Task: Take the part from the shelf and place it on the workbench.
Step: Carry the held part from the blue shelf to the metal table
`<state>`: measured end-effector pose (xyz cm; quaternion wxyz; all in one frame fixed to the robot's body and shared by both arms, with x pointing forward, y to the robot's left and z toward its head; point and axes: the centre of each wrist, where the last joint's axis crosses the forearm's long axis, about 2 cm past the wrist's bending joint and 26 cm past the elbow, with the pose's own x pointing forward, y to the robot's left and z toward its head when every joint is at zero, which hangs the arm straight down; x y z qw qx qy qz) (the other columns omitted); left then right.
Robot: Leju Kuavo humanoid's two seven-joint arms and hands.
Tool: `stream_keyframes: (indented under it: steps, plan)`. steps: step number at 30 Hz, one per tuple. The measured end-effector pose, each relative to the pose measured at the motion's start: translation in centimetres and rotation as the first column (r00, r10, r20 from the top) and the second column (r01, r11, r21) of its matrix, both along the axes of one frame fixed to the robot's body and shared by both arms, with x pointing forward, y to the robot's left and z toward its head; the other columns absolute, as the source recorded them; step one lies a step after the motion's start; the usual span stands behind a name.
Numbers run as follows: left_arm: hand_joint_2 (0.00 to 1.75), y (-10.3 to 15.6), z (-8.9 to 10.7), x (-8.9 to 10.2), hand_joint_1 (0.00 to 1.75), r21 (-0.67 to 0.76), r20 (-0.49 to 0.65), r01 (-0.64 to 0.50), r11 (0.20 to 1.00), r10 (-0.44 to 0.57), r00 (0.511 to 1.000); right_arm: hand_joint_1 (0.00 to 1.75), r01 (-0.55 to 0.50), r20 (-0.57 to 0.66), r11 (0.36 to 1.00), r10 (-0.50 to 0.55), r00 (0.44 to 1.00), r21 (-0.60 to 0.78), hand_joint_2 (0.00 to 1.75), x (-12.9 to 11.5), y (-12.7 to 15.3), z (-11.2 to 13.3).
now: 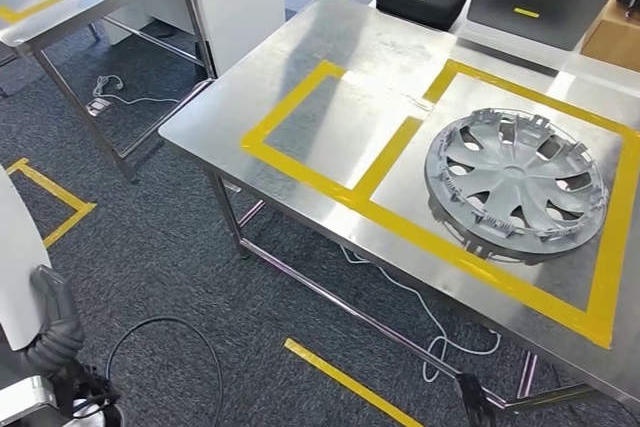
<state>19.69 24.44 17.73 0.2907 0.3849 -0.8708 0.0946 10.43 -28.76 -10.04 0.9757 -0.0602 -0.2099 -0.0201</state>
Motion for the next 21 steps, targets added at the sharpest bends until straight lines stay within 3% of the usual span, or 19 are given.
stream_keyframes:
  steps: [21]
  plan:
    - [1.75, -0.4, -2.2, 0.2, 1.75, 0.001, -0.09, 0.017, 1.0, -0.016, 0.996, 0.0, 0.021, 0.0, 1.0, -0.021, 1.0, 0.013, 1.75, 0.3, 0.0, 0.1]
